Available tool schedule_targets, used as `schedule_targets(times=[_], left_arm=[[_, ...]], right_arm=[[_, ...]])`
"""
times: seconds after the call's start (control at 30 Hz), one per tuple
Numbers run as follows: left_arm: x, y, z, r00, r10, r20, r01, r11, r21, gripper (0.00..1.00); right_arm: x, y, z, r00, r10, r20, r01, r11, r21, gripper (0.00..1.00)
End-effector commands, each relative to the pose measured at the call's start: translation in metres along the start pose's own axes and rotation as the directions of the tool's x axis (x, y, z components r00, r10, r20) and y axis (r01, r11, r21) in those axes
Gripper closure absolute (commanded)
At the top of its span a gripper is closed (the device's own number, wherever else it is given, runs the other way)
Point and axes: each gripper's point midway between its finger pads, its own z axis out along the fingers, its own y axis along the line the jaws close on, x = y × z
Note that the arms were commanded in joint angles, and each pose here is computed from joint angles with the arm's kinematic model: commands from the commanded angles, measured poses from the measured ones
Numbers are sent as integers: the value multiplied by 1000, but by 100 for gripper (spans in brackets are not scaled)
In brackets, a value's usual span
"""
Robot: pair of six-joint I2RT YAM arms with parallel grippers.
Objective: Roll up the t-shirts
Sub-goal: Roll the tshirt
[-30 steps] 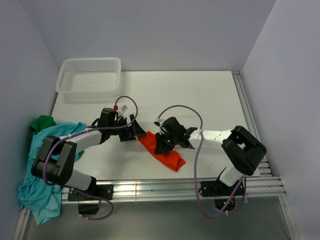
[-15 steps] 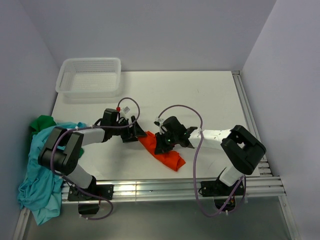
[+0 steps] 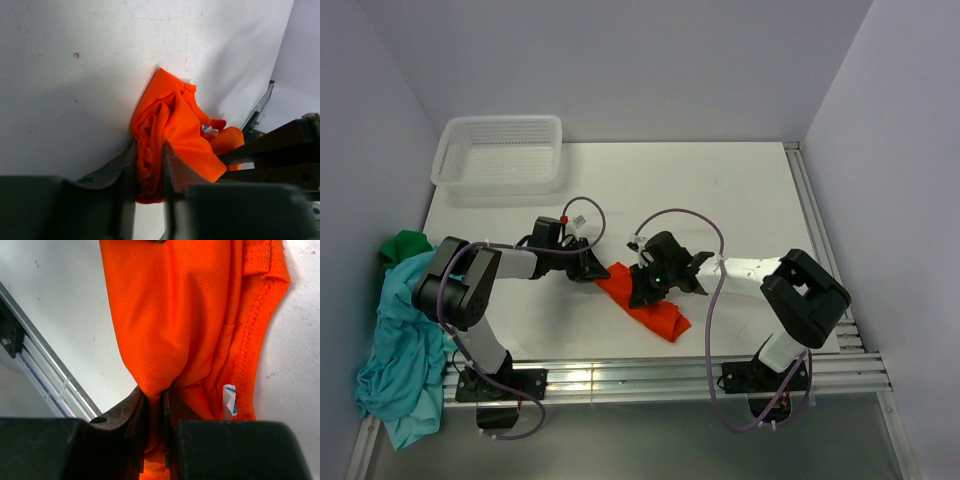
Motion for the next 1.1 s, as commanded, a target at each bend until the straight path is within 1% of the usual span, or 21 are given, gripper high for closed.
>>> schedule_targets(times=[0.0,0.03,0.17,0.23,0.27,0.3,0.37,0.4,0.47,0.5,0.53,0.63,0.67,0.73,0.77,0.83,0.87,0.93,1.07], left_arm=[[-4,-1,4,999,45,8,-45,999,0,80],[-4,-1,4,999,45,10,-45,999,-2,89],[-9,-8,2,996,76,40,-76,997,-9,95],[-9,-8,2,995,84,56,-83,996,-28,100],[-11,-10,-1,994,86,73,-84,996,-39,100],[-11,-7,-3,993,84,86,-79,995,-58,100],[-15,-6,-8,987,90,135,-77,992,-103,100],[-13,-2,-10,986,86,144,-69,990,-122,100],[-18,-2,-17,976,101,195,-70,985,-158,100],[-15,2,-19,975,97,198,-63,983,-174,100],[-19,2,-22,970,106,220,-64,980,-190,100],[-17,3,-25,967,110,229,-61,975,-212,100],[-18,4,-26,964,116,238,-62,973,-223,100],[-16,3,-26,962,121,246,-63,971,-231,100],[-15,3,-26,960,122,250,-63,970,-234,100],[-13,5,-26,957,120,264,-54,968,-245,100],[-9,7,-26,957,115,266,-46,967,-251,100],[-8,7,-27,952,107,288,-33,967,-251,100],[0,14,-35,935,85,344,12,963,-270,100]], right_arm=[[13,-22,2,998,-4,-60,9,996,87,100],[12,-23,2,998,-6,-61,11,996,92,100],[11,-24,2,997,-21,-74,28,995,99,100],[8,-25,1,997,-29,-71,37,993,112,81],[4,-24,0,998,-33,-62,40,993,112,74],[3,-23,-2,997,-34,-62,41,992,116,64],[-6,-19,-8,999,-42,-32,45,992,121,52],[-7,-18,-11,999,-44,-27,47,991,122,41],[-14,-13,-21,999,-53,11,51,991,126,34],[-14,-12,-25,999,-52,16,49,990,133,29],[-16,-13,-29,998,-51,27,46,988,144,27],[-18,-9,-43,997,-37,72,25,988,155,18],[-20,-10,-52,994,-23,111,3,984,176,14],[-20,-13,-62,989,-2,150,-29,979,203,11],[-22,-15,-72,979,22,201,-67,973,223,10],[-16,-24,-80,970,63,235,-123,961,248,8],[-19,-20,-88,955,104,277,-171,959,228,7],[-17,-28,-96,932,177,316,-252,944,212,7],[-2,-36,-106,850,354,389,-421,902,100,4]])
